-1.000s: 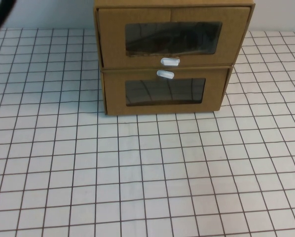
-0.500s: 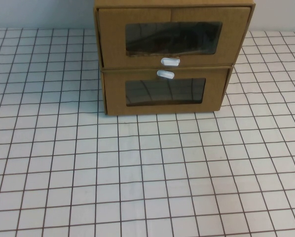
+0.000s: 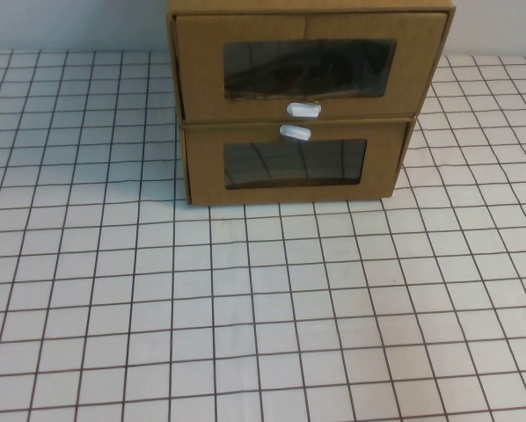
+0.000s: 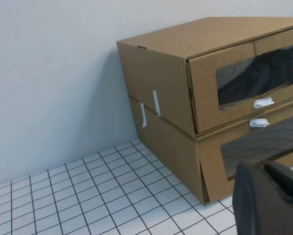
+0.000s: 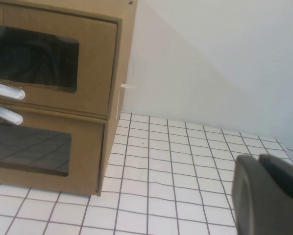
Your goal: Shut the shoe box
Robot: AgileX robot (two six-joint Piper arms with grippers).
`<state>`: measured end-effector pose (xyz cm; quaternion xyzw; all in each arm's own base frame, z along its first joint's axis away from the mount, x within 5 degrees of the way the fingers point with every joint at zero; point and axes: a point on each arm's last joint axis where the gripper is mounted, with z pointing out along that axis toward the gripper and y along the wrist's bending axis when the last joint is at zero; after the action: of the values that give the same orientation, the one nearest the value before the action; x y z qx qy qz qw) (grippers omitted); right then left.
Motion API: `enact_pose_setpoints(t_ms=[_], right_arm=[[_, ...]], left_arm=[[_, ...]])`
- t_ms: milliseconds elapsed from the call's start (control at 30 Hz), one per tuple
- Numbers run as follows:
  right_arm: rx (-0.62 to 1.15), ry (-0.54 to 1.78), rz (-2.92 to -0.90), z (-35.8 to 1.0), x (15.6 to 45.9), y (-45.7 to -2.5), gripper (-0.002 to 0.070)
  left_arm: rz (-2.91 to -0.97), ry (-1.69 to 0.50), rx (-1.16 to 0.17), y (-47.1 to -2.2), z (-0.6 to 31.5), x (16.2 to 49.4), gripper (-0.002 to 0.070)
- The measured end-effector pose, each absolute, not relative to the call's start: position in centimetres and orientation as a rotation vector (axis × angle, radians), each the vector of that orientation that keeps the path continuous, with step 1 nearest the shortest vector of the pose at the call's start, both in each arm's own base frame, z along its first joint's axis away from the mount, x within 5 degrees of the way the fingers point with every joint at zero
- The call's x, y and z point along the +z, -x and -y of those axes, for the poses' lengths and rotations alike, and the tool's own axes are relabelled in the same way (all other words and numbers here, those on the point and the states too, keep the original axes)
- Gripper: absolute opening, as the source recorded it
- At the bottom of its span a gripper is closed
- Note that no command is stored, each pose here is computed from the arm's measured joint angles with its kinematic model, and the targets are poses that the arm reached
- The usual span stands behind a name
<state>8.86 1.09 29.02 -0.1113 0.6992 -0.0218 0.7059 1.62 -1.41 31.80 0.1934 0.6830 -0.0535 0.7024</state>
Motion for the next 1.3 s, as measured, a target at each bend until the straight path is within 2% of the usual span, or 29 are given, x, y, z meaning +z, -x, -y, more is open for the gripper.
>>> enact_pose_setpoints(t_ms=[1000, 1133, 1300], right_arm=[[-0.05, 0.249, -1.554, -1.1, 29.0, -8.9, -0.0014], [-0.047, 0.251, -1.553, -1.1, 29.0, -8.9, -0.0014], [-0.045, 0.253, -1.552, -1.1, 29.0, -8.9, -0.0014]], left_arm=[[-1.455, -0.39, -0.103, -2.4, 1.3, 31.4, -0.0005], [-1.466, -0.38, -0.098, -3.1, 1.4, 30.0, -0.0005], [-1.443, -0.363, -0.036, -4.8, 1.4, 26.3, -0.0005]])
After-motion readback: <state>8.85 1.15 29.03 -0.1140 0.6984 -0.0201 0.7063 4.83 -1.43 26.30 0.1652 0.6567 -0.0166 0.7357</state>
